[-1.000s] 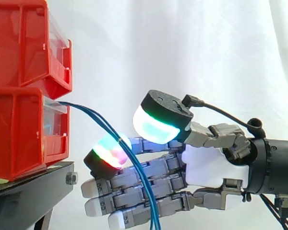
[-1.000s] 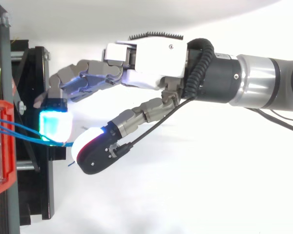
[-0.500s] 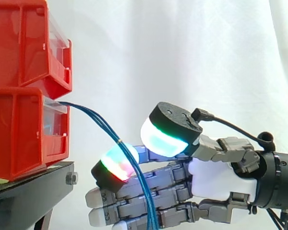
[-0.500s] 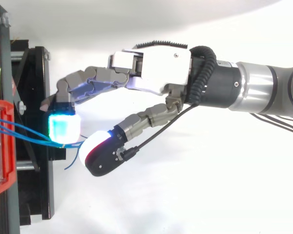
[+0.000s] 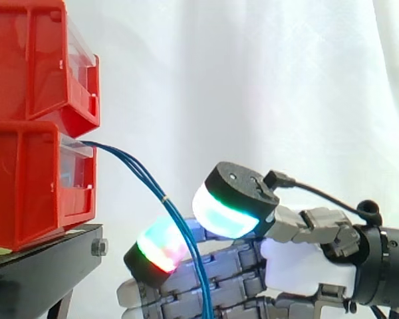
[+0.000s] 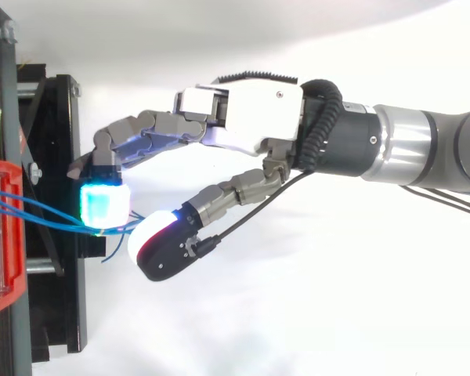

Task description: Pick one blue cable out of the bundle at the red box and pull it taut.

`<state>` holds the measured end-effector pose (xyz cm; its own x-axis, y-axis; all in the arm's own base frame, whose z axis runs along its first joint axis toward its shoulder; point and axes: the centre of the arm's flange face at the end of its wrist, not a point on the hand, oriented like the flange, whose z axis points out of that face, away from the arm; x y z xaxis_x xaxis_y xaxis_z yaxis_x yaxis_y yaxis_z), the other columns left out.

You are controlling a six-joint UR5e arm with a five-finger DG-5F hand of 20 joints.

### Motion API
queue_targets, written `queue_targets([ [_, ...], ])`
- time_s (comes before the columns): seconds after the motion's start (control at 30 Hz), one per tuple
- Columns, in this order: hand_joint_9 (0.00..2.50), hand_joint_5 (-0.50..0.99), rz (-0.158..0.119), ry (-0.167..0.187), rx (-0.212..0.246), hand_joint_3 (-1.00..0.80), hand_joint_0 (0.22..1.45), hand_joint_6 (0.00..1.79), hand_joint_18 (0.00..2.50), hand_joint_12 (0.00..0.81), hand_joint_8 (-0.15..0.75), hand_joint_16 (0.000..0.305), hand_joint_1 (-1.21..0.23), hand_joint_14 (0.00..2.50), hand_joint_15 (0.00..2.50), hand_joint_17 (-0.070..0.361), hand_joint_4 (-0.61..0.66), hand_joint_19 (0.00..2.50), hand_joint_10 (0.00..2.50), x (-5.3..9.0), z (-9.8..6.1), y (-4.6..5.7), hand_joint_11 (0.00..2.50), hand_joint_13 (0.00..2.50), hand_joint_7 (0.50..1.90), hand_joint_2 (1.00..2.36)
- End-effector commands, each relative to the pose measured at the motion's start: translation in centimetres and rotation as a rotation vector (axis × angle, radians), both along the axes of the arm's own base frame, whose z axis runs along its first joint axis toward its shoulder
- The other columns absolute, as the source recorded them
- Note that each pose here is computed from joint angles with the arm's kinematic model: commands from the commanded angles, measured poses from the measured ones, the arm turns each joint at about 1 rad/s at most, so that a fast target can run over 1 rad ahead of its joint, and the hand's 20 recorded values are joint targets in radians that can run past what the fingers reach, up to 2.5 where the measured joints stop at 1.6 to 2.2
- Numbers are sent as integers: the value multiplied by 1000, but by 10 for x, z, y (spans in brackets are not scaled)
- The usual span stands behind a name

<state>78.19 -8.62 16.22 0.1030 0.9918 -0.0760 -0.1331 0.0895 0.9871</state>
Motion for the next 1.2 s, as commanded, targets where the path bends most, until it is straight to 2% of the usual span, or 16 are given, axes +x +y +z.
queue_targets([
  [0.0,455,-121,-1,-13,10,-490,523,502,410,398,357,60,-712,7,189,134,349,284,4,3,-7,0,254,374,1093,1000],
  [0.03,456,-121,-1,-13,11,-491,523,501,411,397,357,60,-711,9,193,134,354,284,6,2,-9,0,245,374,1092,1001],
  [0.2,456,-121,0,-27,12,-492,524,502,413,398,358,59,-709,7,190,134,354,275,4,10,4,1,254,375,1092,1000],
  [0.4,461,-117,2,-24,13,-492,526,501,419,399,359,59,-711,7,189,134,345,284,6,10,3,1,253,385,1120,1000],
  [0.6,468,-109,1,-14,-13,-467,544,500,425,394,355,59,-732,7,192,132,294,275,5,13,9,5,263,396,1196,1002],
  [0.7,471,-116,4,-14,-17,-440,554,554,430,391,353,58,-738,7,191,131,251,277,4,13,9,7,261,402,1136,1005],
  [0.77,471,-143,2,-11,-16,-390,572,674,436,388,351,57,-742,7,189,129,222,272,5,13,10,7,250,406,965,1008],
  [0.83,471,-160,2,-11,-16,-348,585,755,443,386,348,57,-741,9,197,127,216,274,4,13,10,7,260,411,866,1012],
  [0.97,471,-170,2,-12,-17,-312,591,794,448,384,348,57,-736,7,195,127,212,273,4,13,10,7,263,416,829,1013],
  [1.17,475,-169,3,-14,-14,-361,575,808,452,384,350,57,-705,8,204,128,222,283,5,14,11,6,271,418,799,1010],
])
